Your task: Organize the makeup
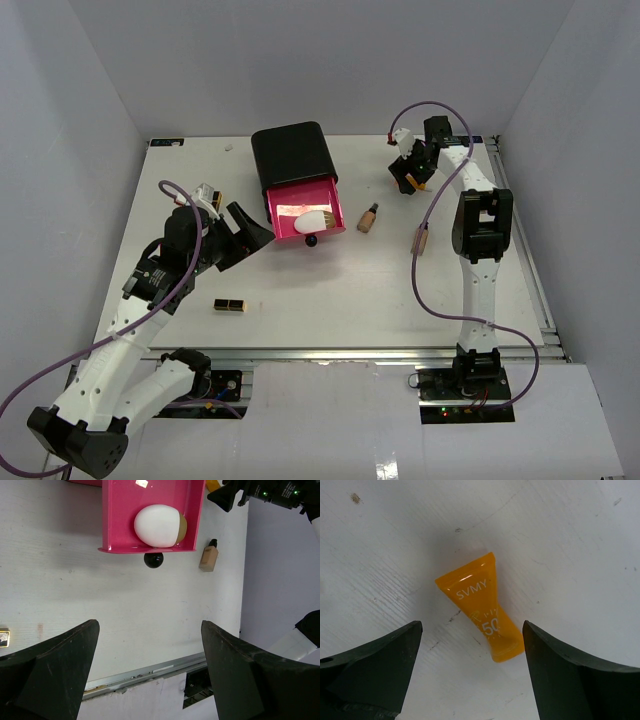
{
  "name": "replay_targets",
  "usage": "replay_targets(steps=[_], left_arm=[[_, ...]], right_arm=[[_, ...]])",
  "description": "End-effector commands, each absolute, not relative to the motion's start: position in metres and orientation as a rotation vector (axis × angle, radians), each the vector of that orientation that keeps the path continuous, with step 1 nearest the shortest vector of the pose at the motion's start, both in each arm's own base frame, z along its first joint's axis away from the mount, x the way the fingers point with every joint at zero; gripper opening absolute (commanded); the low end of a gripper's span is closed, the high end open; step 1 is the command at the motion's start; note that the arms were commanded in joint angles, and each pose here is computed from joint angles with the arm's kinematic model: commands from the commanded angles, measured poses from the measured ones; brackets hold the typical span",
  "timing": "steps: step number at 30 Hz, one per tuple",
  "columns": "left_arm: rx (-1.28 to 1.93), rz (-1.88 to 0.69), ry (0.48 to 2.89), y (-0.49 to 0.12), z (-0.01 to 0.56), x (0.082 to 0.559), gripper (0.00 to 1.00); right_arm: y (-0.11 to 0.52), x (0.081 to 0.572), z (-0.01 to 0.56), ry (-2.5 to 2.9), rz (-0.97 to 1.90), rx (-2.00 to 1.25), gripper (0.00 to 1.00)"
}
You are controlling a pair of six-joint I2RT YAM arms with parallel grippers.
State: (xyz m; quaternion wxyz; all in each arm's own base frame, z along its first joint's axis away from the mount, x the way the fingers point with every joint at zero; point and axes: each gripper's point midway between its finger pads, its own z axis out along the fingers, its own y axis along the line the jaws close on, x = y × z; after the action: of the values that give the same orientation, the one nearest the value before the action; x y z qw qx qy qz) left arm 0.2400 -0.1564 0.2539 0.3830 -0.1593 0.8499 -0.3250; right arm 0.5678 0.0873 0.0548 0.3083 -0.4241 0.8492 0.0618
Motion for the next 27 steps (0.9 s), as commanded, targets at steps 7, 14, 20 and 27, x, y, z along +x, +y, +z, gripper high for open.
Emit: replay_targets(steps=[7,14,20,27], left_arm=[[-0.442,-0.851,2.160,-0.154,0.254,0.234,0.94],[-0.443,-0.863,2.165,-0.156,0.254,0.235,0.94],[-0.435,-0.874,2.167,-0.159,0.254,0.236,0.94],[-0.420,-0.887,2.161,-0.162,0.255,0.238,0.94]], right_arm=[[0.095,0.576,0.045,2.271,0.096,-1.133,0.77],[0.097,0.562,0.033,2.310,0.136,-1.159,0.52],[0.098,0.549,0.035,2.312,0.162,-1.193,0.39],[0.096,0.538,0.053,2.285,0.164,-1.222,0.22]])
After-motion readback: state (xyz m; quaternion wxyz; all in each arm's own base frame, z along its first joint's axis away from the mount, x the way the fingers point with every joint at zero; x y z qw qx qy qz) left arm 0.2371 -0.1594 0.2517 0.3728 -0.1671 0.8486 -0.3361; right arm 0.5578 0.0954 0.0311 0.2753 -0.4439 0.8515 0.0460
